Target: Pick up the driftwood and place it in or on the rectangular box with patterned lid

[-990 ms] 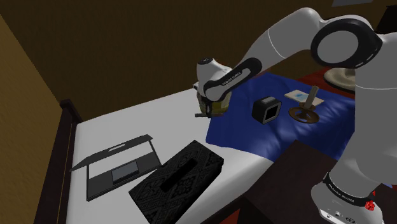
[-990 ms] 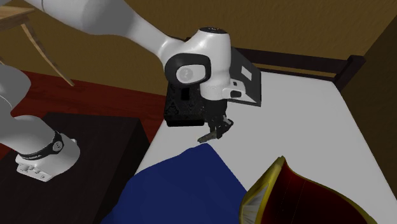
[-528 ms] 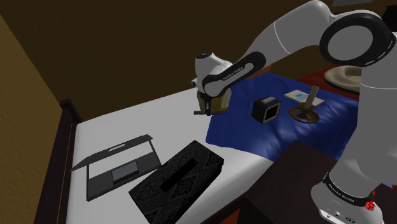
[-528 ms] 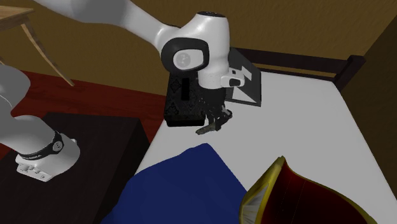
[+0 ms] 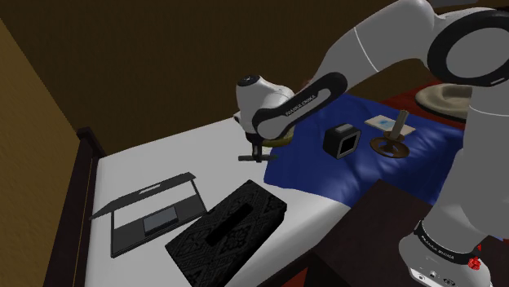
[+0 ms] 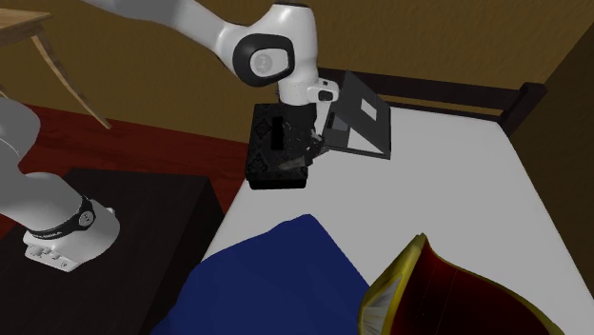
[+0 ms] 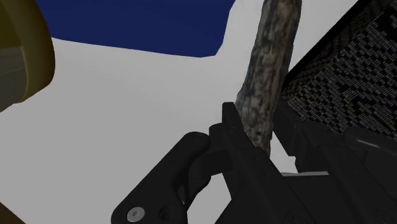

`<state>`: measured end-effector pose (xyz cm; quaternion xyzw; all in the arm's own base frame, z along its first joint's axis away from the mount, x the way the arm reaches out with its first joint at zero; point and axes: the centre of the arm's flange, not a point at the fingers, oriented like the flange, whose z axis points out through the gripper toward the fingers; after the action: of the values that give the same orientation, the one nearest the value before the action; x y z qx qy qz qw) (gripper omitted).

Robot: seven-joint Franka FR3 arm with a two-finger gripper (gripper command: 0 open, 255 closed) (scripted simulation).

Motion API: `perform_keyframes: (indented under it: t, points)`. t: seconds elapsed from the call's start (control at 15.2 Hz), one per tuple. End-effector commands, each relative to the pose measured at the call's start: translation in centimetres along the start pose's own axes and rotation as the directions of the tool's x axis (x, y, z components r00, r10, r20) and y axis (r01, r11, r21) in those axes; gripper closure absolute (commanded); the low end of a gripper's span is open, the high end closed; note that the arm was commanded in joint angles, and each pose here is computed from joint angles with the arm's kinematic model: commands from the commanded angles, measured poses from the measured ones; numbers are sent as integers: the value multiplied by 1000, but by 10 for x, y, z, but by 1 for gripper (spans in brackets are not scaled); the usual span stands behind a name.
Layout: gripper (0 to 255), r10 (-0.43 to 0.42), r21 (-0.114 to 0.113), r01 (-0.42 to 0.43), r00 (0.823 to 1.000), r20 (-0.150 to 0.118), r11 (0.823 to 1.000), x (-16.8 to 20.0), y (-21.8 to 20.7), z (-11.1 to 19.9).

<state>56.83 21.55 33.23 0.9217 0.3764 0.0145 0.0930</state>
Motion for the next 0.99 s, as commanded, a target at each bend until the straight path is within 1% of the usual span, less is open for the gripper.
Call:
perform_keyframes:
  t: [0.0,0.92]
  points:
    - [255,2,0,-2,1000,0,1000,9,-25,-4]
    - [255,2,0,-2,1000,0,1000,65,-198,-36]
